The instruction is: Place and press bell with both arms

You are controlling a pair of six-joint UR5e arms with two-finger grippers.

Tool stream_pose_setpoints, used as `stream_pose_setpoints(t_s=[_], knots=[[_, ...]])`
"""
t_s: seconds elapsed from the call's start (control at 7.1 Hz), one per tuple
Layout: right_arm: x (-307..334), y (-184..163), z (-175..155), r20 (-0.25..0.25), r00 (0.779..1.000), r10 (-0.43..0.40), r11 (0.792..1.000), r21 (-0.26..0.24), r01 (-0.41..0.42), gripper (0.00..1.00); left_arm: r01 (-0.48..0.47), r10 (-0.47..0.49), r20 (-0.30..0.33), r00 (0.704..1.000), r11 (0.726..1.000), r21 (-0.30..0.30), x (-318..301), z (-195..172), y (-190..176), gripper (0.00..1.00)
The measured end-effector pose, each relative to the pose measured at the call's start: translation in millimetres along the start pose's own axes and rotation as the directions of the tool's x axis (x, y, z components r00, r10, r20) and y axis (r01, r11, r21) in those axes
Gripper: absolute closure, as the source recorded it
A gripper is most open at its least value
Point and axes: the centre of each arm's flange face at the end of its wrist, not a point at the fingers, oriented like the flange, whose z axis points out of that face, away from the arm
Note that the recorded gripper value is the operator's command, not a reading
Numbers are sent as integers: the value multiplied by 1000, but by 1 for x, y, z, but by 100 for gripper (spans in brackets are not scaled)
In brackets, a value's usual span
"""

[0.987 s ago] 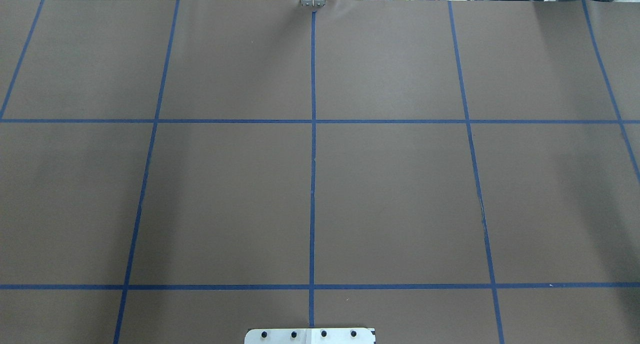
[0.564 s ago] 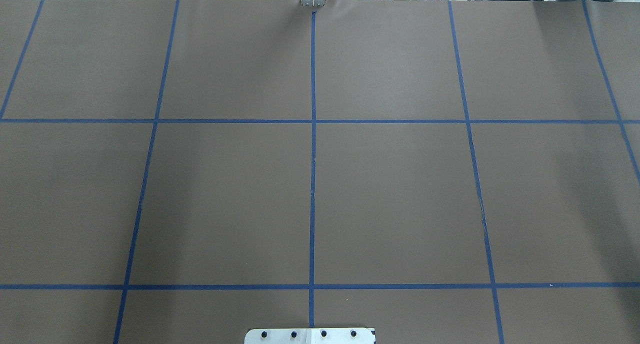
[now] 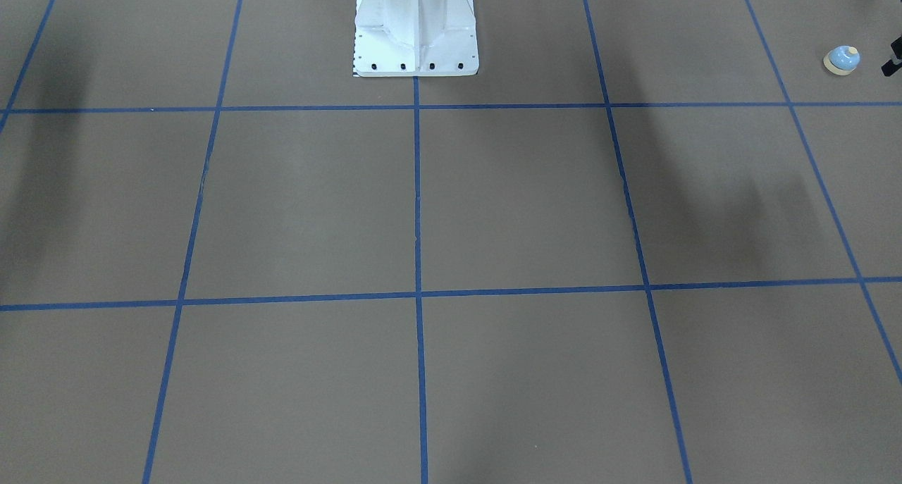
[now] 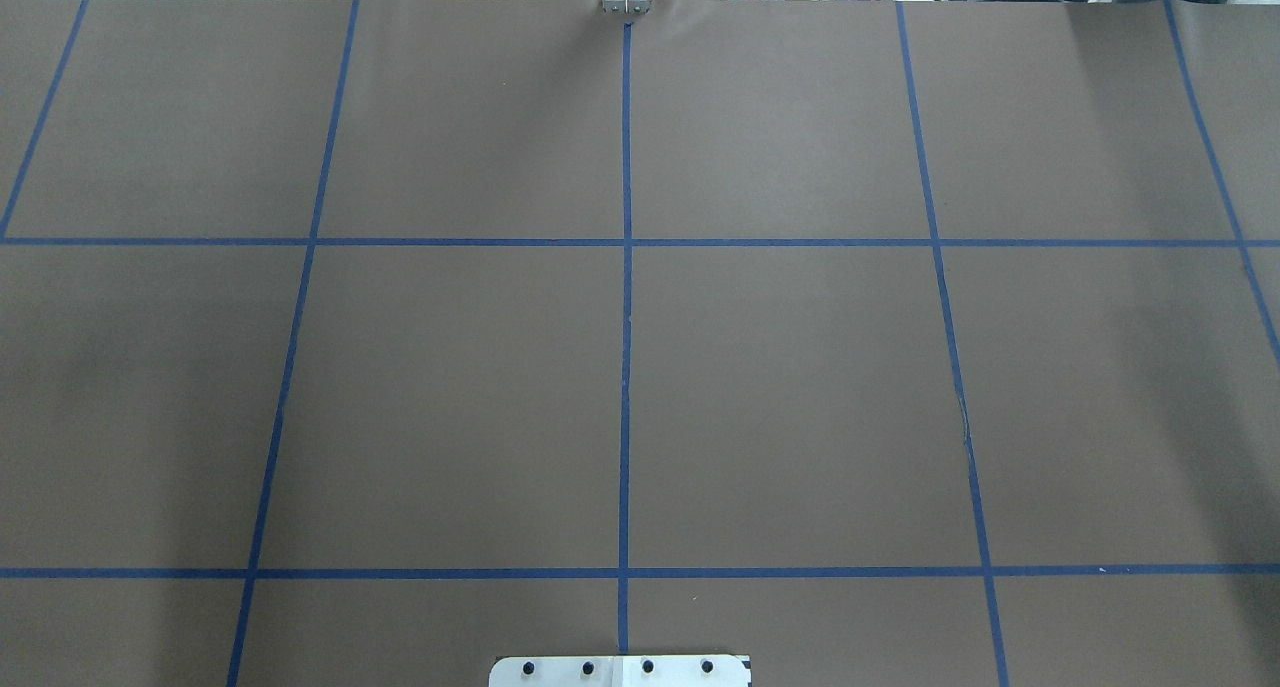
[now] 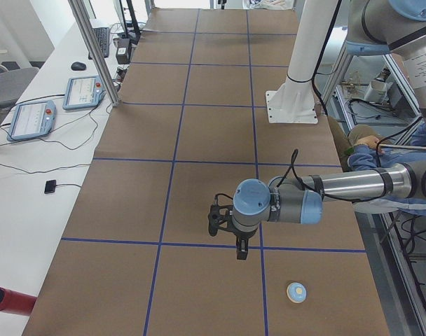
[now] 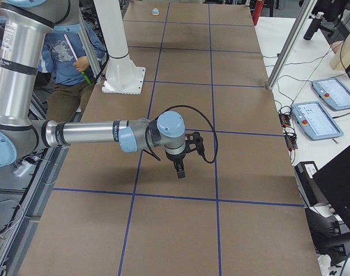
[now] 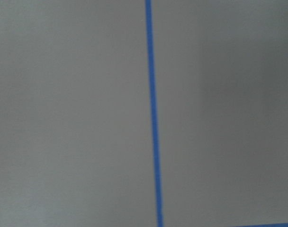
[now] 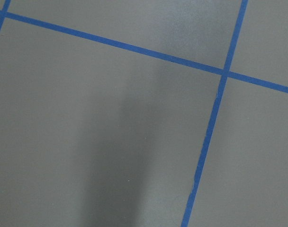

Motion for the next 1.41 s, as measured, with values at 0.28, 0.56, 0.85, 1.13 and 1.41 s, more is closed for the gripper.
stream_pose_setpoints(t_s=[0.28,0.56,0.85,1.13,1.41], knots=[[-2,1,2,42,999,4,1000,-2,-4,0,67,-66,14,998,993,-96,-32,39,31,0],[-3,2,2,52,999,0,1000,0,0,0,139,-141,1,990,968,-211,-65,81,72,0],[-5,4,3,64,998,-7,1000,4,7,0,191,-205,-21,979,940,-282,-86,107,107,0],[-7,5,3,86,996,-14,1000,6,13,0,227,-258,-54,965,918,-326,-102,125,131,0],[-8,12,5,93,995,-20,1000,6,20,0,219,-256,-65,965,914,-343,-100,130,127,0]])
